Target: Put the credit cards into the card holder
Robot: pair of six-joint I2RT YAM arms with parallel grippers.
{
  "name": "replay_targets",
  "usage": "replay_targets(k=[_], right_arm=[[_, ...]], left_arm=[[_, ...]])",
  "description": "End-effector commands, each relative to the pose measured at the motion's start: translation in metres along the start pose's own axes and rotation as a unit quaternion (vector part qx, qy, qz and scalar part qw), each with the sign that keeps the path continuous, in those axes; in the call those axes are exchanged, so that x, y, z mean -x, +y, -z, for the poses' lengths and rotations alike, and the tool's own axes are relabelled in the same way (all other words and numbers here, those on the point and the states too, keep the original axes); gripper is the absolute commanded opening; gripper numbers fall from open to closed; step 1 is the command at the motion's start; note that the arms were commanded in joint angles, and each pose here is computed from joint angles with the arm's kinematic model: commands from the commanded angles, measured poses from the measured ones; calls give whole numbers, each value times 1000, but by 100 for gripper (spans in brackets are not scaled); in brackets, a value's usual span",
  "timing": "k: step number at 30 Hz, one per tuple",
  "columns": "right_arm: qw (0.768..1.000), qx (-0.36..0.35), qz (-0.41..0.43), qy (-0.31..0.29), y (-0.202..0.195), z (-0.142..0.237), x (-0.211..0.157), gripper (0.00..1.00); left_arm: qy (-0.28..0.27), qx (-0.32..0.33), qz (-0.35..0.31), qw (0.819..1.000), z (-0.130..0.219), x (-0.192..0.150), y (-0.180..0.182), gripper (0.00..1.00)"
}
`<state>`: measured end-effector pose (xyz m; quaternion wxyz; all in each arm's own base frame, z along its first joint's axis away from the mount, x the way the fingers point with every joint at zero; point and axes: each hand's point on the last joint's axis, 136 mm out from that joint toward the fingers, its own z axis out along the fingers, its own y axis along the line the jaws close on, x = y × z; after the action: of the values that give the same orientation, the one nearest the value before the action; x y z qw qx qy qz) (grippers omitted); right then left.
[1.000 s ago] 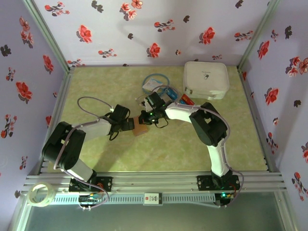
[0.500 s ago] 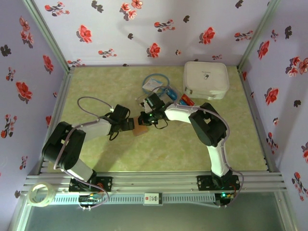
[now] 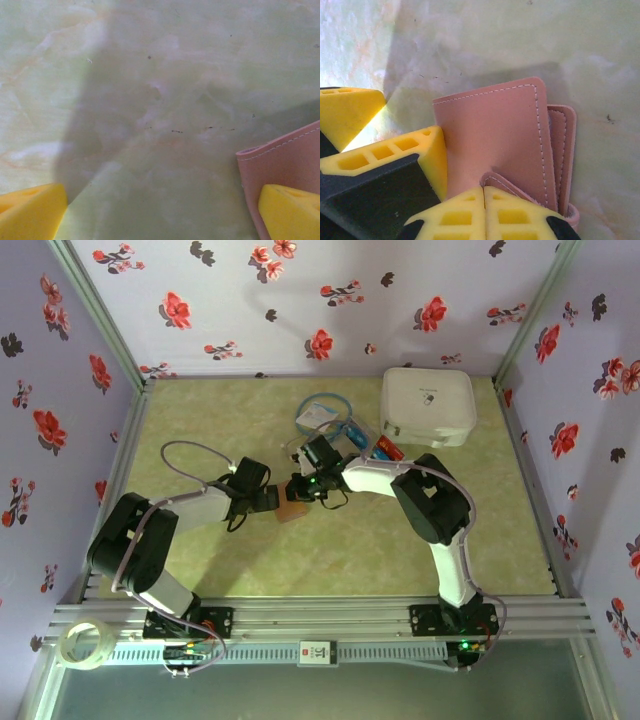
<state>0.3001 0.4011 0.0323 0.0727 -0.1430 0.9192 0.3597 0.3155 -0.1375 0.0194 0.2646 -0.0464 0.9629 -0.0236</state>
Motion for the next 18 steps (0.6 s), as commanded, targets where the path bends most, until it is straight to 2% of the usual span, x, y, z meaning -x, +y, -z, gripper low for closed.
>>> replay_targets(k=[1,5,7,8,9,10,14,18], right_arm=[[991,-100,-43,79,-51,-15,-53,24],[997,-63,-14,36,-10,3,-18,45],[999,-40,6,4,17,19,4,56],[999,-32,14,-12,27,28,13,68],[999,-26,23,-33,39,40,22,87],[998,-20,29,-52,48,51,30,99],[990,-20,49,-130,69,113,50,99],[972,-69,43,-219,44,195,59,99]], left_arm=[[62,40,-22,997,-13,-39,22,100],[42,28,-20,999,-1,-15,14,100],[17,12,-6,1000,12,9,11,100],[5,7,-2,1000,18,20,10,100],[-9,4,4,1000,28,34,11,100],[-21,1,7,1000,37,47,11,100],[-76,20,6,997,73,85,28,100],[-184,62,-1,981,101,116,65,100]])
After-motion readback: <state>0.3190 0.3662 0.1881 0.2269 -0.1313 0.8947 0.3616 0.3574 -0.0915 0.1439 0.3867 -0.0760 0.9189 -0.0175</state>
